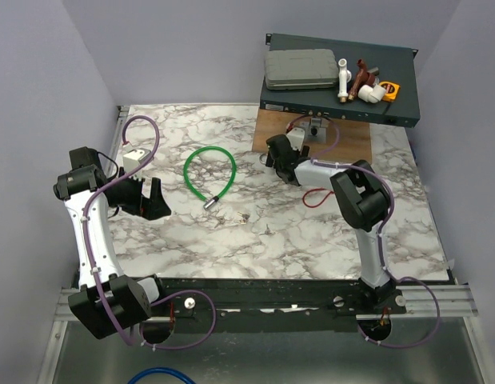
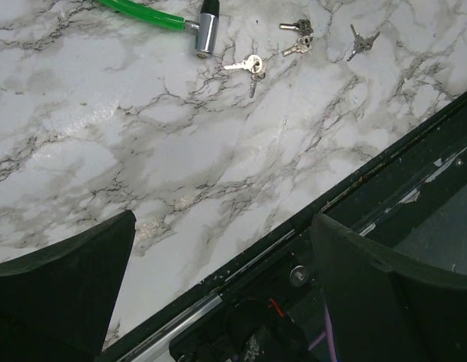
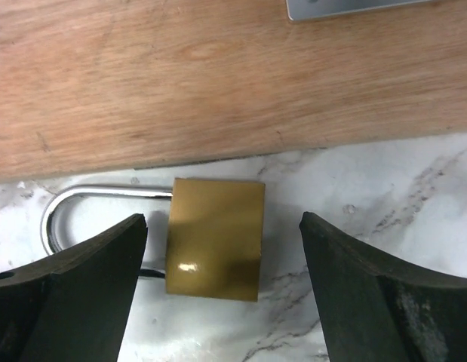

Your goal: Unlock with the key

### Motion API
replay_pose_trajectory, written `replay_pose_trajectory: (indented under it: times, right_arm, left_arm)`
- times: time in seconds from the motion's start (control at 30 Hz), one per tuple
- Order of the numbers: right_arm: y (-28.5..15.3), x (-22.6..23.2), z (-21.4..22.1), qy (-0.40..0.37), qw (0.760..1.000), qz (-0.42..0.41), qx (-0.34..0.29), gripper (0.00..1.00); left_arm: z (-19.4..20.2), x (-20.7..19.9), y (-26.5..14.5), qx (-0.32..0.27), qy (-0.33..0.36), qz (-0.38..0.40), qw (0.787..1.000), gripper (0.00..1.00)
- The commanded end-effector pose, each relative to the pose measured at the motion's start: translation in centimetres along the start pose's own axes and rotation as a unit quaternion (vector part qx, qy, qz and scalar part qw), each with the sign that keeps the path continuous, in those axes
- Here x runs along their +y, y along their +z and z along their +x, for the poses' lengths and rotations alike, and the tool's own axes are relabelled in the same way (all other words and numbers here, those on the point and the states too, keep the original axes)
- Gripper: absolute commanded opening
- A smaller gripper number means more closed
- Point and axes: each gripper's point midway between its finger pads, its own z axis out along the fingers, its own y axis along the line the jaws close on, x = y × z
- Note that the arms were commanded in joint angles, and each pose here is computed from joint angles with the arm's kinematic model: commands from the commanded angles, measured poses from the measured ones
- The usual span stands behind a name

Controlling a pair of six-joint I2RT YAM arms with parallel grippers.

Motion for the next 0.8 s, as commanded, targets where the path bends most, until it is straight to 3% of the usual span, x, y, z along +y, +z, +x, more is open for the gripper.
replay_pose_trajectory:
  times: [0.0,0.23,0.57,0.77]
  right_arm:
    - [-1.2,-2.2,4.7,-0.056,0.997,0.036,0.035,0.83]
    - [-3.4,-3.4,7.8,-0.081,0.994,0.030,0.063,0.59]
    - [-10.3,-5.0,12.1,-0.084,0.990,-0.010,0.110,0.55]
    - [-12.7,-4.6,13.2,-0.078,0.989,-0.021,0.126,0.60]
  left_arm:
    - [0.0,0.6,-0.2,0.002,0.014,-0.012,1.000,0.99]
    - [0.1,0.3,-0.4,0.000,0.015,-0.014,1.000,0.99]
    - [0.2,-0.7,-0.8,-0.008,0.017,-0.012,1.000,0.99]
    - [0.3,-1.4,-0.9,-0.009,0.016,-0.003,1.000,0.99]
